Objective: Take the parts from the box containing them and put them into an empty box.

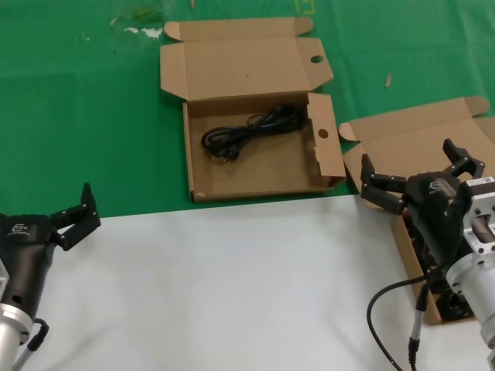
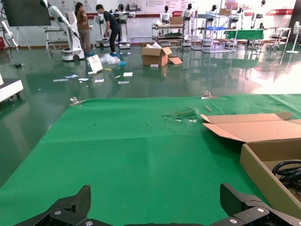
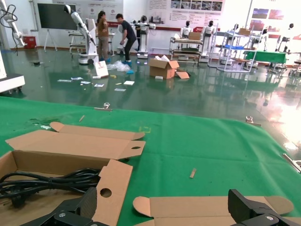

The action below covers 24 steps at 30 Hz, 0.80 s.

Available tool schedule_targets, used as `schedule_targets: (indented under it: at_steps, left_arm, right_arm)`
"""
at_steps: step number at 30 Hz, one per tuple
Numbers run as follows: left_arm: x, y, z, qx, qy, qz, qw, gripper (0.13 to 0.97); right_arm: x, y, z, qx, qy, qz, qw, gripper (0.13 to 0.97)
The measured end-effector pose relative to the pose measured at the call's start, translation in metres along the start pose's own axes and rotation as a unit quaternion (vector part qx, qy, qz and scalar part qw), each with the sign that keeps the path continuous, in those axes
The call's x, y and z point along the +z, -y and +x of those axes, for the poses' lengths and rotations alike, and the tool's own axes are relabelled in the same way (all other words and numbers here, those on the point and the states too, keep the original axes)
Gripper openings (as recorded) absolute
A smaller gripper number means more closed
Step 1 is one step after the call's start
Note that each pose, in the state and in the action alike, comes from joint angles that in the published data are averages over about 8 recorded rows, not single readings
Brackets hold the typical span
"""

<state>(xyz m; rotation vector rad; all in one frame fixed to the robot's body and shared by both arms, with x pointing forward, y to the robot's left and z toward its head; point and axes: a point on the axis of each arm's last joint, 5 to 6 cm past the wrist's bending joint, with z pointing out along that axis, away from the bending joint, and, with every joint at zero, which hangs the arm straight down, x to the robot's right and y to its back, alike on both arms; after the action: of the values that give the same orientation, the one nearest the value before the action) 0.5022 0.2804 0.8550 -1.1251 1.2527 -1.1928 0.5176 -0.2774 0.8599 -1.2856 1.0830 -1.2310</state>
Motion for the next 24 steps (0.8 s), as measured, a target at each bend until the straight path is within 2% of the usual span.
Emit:
schedule_targets:
  at_steps: [24]
  left_arm:
    - [0.0,0.0,0.0,0.0,0.0,0.0,1.0,0.966]
  right_arm:
    - [0.0,0.0,0.0,0.0,0.0,0.0,1.0,0.966]
